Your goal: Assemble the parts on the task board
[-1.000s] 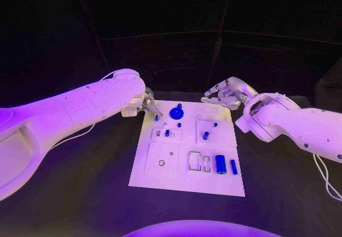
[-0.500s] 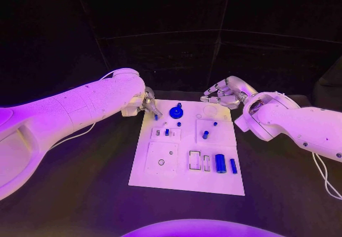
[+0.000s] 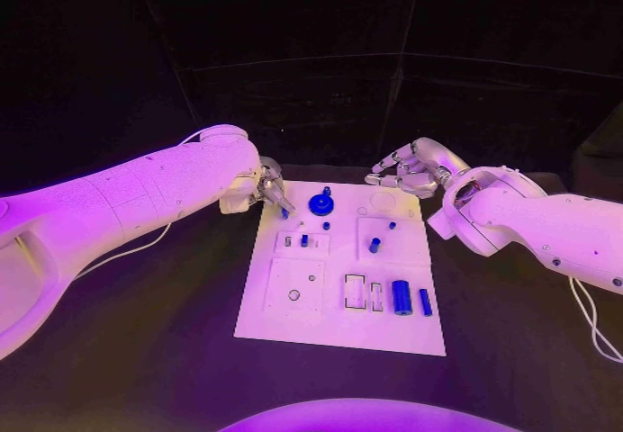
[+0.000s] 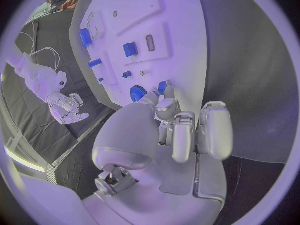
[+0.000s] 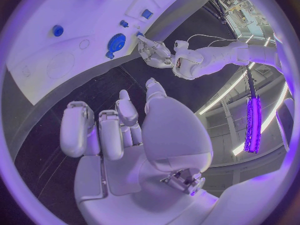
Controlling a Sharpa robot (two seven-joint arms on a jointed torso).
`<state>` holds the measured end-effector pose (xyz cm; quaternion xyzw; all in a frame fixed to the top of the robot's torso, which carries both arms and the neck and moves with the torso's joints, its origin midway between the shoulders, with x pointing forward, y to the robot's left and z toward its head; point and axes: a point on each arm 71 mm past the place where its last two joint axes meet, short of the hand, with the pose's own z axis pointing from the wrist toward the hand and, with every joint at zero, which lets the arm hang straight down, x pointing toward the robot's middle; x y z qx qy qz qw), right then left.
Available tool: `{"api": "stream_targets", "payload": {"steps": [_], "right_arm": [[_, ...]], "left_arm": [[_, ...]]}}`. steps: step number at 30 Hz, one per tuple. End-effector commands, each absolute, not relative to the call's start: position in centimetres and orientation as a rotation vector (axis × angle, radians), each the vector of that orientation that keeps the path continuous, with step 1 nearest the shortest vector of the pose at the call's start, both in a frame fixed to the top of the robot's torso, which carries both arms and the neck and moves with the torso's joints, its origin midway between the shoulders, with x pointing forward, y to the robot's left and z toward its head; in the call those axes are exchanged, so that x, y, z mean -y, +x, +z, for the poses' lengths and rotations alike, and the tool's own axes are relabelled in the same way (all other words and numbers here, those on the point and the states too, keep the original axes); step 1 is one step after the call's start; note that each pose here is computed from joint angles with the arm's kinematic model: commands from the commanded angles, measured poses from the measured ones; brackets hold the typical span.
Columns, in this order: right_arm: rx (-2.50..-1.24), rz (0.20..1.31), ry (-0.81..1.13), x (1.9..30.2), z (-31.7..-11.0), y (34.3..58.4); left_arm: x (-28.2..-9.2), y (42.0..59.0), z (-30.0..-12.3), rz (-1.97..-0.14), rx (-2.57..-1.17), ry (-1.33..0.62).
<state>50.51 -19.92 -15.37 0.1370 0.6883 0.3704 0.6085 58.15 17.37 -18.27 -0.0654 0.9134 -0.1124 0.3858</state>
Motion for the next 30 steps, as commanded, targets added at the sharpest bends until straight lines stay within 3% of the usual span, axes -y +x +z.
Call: {"api": "stream_targets", "payload": {"steps": [1,14,30], "right_arm": [[-1.588,0.859,0.312,19.9,-15.2,50.5],[-1.588,0.857,0.313,20.1,-15.2,50.5],[-1.589,0.857,0.314,20.2,-15.3,50.5]], "left_arm": [[-17.3,58.0,-17.8,-0.356,-2.275,-0.2],[-18.2,55.7,-17.3,-0.419,-2.234,-0.205],[-18.4,52.4,-19.5,-0.435,-2.256,-0.166]]}}
